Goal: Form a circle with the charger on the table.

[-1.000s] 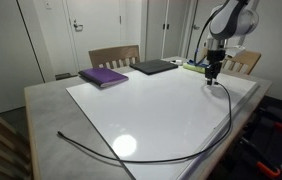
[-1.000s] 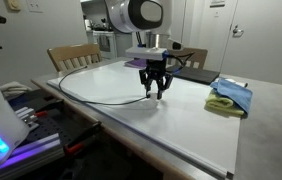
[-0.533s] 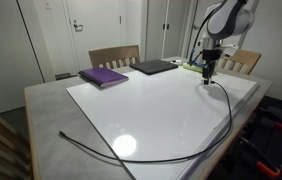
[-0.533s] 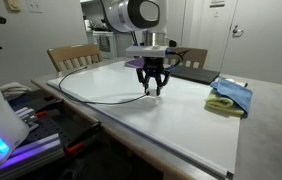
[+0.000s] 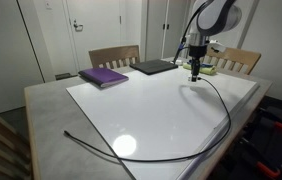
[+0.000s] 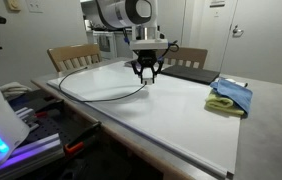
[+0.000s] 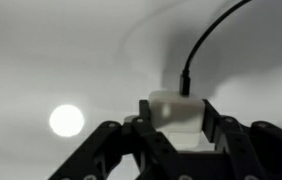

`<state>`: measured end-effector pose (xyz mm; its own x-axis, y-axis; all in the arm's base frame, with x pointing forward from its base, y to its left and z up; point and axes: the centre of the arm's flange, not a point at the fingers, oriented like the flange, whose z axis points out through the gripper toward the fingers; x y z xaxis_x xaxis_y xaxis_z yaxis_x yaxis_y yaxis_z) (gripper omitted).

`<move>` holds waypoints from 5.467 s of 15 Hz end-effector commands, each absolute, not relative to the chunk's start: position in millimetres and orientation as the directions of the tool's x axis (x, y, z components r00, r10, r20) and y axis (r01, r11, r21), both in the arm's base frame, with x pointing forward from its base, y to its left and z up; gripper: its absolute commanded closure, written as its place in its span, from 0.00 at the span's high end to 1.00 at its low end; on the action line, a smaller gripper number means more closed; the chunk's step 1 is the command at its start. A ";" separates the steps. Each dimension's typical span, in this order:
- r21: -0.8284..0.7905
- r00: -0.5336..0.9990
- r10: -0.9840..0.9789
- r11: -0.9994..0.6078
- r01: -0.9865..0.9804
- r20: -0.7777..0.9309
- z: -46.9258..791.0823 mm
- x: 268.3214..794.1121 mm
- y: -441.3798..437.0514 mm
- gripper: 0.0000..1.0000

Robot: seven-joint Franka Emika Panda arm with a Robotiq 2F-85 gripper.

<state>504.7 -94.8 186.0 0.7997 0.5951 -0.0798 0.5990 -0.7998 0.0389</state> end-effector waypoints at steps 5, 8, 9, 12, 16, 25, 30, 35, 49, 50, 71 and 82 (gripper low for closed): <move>0.019 0.726 0.685 -0.727 0.687 -0.060 187.0 510.6 -73.4 0.51; 0.011 0.695 0.717 -0.695 0.719 -0.062 186.5 507.2 -70.9 0.26; 0.006 0.661 0.747 -0.663 0.749 -0.064 185.3 504.1 -65.5 0.26; 0.002 0.506 0.856 -0.509 0.861 -0.110 172.3 488.5 -35.9 0.26; -0.049 0.314 0.942 -0.321 0.946 -0.122 157.9 473.3 3.7 0.26; -0.096 0.140 0.985 -0.149 0.984 -0.102 154.6 467.7 40.7 0.51; -0.016 0.040 0.992 -0.042 0.999 -0.123 157.3 473.2 49.5 0.26; 0.013 -0.233 0.966 0.235 0.972 -0.110 165.0 478.4 70.2 0.26; 0.021 -0.738 0.674 0.738 0.675 0.035 153.4 430.8 123.7 0.26; 0.020 -0.741 0.671 0.741 0.671 0.027 154.4 432.6 123.4 0.76; -0.031 -0.246 0.966 0.244 0.969 -0.085 190.6 464.8 142.4 1.00; -0.010 0.115 0.989 -0.116 0.993 -0.094 158.2 444.7 197.8 1.00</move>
